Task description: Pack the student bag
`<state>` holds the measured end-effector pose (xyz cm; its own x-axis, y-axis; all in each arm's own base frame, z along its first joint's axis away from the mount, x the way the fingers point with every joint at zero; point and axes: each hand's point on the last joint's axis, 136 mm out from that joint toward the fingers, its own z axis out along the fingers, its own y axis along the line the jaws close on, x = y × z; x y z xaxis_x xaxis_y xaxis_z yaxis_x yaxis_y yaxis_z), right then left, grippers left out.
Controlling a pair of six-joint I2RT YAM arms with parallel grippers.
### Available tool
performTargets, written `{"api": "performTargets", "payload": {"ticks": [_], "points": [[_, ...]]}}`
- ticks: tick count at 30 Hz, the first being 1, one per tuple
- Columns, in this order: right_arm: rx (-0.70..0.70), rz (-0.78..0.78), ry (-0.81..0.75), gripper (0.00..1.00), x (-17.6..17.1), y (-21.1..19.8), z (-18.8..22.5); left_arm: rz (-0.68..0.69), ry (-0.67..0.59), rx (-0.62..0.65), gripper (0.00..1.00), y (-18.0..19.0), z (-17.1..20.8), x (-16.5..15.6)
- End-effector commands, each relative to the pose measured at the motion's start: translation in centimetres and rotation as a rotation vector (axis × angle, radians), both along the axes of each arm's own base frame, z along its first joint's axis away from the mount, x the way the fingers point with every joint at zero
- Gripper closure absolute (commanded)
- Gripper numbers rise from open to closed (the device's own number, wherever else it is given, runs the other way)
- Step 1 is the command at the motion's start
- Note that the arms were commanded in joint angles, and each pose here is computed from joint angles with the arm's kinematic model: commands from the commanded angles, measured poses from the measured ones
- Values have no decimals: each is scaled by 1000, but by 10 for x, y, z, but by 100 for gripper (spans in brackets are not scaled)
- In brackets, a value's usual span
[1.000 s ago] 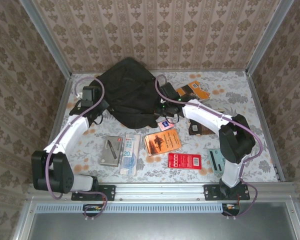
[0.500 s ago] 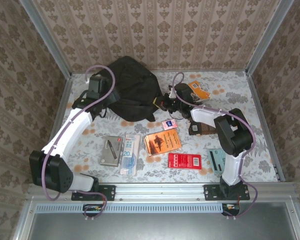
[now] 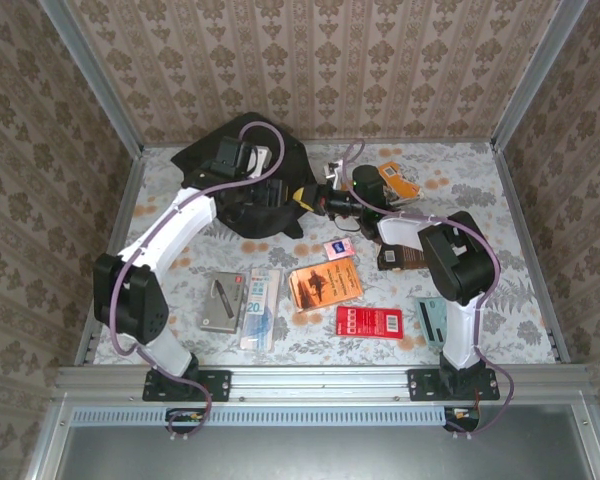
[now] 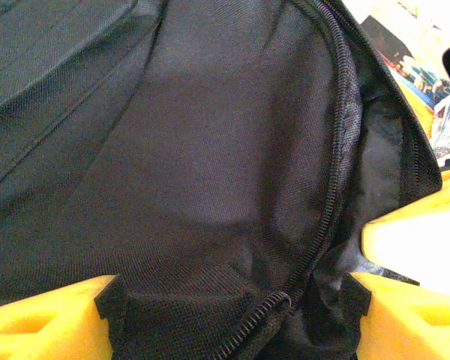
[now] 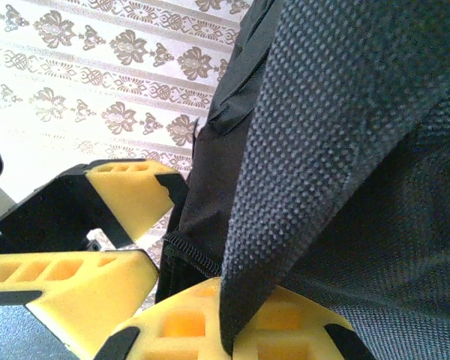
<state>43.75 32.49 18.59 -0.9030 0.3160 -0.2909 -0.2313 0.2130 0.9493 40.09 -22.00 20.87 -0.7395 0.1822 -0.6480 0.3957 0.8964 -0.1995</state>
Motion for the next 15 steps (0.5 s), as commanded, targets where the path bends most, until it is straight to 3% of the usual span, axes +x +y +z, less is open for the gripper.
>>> {"api": "performTargets", "payload": {"ticks": [1, 5, 14, 15], "points": [[20, 68, -73, 100, -10, 1, 14, -59, 17, 47, 23, 2, -2, -4], [-48, 48, -57, 100, -8, -4, 3, -44, 58, 58, 31, 4, -17, -6], [-117, 41, -62, 100, -9, -8, -8, -58, 103, 50, 97, -2, -33, -6], [-121, 41, -61, 100, -10, -8, -9, -54, 95, 46, 100, -2, -31, -5]]}}
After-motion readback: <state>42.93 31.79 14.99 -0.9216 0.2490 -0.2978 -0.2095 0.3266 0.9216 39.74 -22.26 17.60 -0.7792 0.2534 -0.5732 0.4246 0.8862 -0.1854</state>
